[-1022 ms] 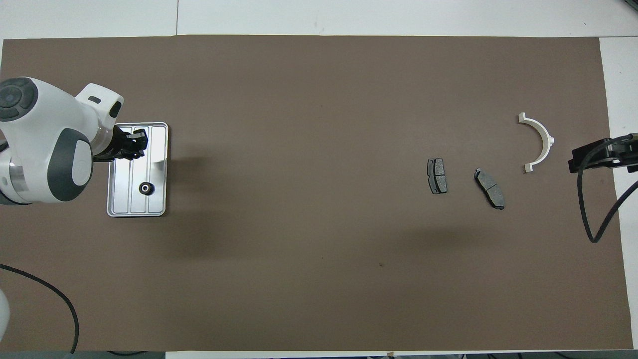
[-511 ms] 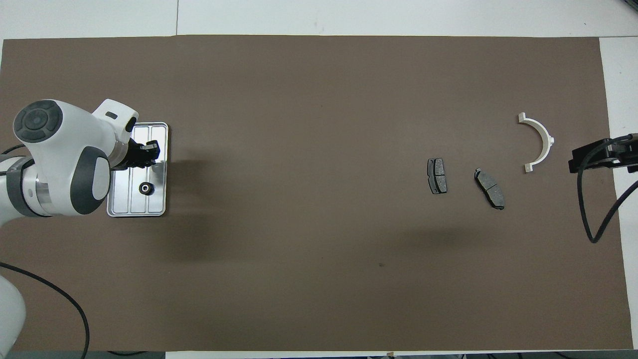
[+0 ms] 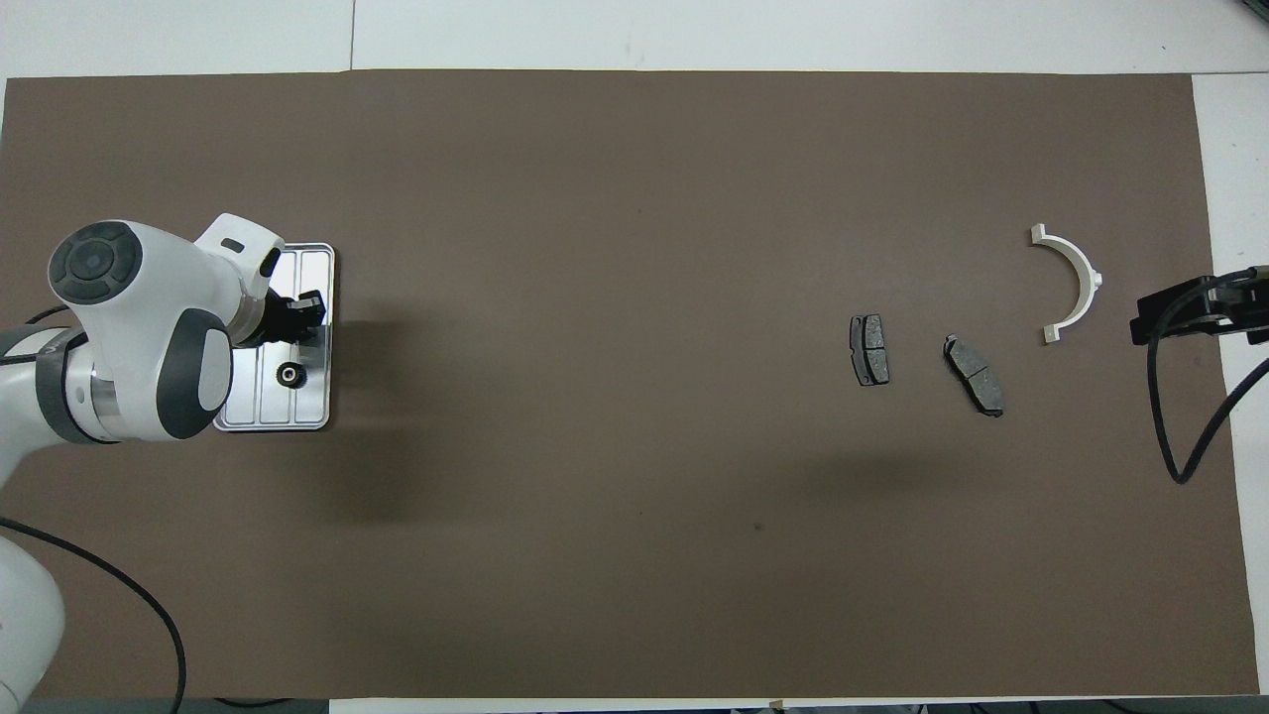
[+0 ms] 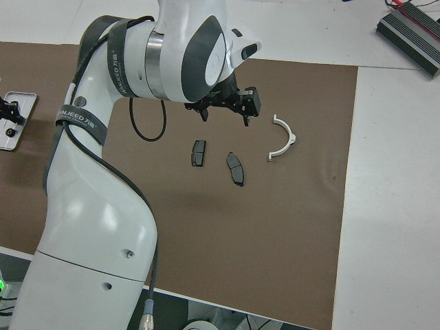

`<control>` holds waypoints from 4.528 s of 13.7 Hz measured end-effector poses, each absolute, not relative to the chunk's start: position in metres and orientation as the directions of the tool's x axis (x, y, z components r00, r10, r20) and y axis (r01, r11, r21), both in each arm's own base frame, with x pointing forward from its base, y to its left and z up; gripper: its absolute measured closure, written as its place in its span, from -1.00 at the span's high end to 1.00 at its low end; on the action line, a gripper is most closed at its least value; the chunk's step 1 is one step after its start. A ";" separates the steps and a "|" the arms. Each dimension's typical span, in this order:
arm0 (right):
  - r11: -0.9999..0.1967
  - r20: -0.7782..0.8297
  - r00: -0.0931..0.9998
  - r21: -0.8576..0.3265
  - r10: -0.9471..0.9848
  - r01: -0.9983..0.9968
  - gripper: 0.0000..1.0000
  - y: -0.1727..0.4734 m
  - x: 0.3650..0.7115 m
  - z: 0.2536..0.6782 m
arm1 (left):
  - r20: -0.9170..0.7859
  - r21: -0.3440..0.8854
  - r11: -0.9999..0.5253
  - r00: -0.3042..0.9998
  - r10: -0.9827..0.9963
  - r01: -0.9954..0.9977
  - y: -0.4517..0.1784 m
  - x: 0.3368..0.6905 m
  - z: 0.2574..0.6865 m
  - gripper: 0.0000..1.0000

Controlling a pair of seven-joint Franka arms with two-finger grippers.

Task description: Pick bearing gear from pile to tray

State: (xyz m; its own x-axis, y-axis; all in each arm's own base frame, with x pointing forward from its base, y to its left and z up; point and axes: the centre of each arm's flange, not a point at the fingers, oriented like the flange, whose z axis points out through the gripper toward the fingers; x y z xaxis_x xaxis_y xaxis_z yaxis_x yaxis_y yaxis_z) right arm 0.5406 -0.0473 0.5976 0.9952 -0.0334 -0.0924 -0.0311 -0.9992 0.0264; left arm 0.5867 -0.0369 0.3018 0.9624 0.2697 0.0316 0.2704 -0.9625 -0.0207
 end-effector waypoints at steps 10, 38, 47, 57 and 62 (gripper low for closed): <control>-0.999 -0.096 0.995 0.027 -0.036 -0.033 1.00 -0.049 0.540 0.596 | 0.040 -0.020 -0.951 0.951 0.308 0.309 -0.016 0.608 0.360 1.00; -0.999 -0.094 0.995 0.027 -0.036 -0.034 1.00 -0.049 0.541 0.595 | -0.073 0.000 -0.958 0.955 0.286 0.287 -0.035 0.546 0.545 1.00; -0.999 -0.094 0.995 0.027 -0.036 -0.034 1.00 -0.049 0.541 0.595 | -0.060 0.019 -0.957 0.956 0.288 0.290 -0.036 0.548 0.556 1.00; -0.999 -0.086 0.996 0.027 -0.036 -0.034 1.00 -0.049 0.542 0.593 | -0.015 0.036 -0.975 0.975 0.219 0.220 -0.035 0.551 0.593 1.00; -0.999 -0.086 0.996 0.027 -0.036 -0.034 1.00 -0.049 0.542 0.593 | -0.019 0.030 -0.991 0.991 0.133 0.133 -0.034 0.554 0.588 1.00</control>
State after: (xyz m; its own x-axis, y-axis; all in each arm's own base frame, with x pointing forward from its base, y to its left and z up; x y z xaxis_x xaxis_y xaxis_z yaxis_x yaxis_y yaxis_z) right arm 0.5419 -0.0492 0.5930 0.9956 -0.0361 -0.0862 -0.0338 -0.9991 0.0274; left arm 0.5536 -0.0335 0.5884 0.9910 0.1327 -0.0192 0.1333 -0.9906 0.0304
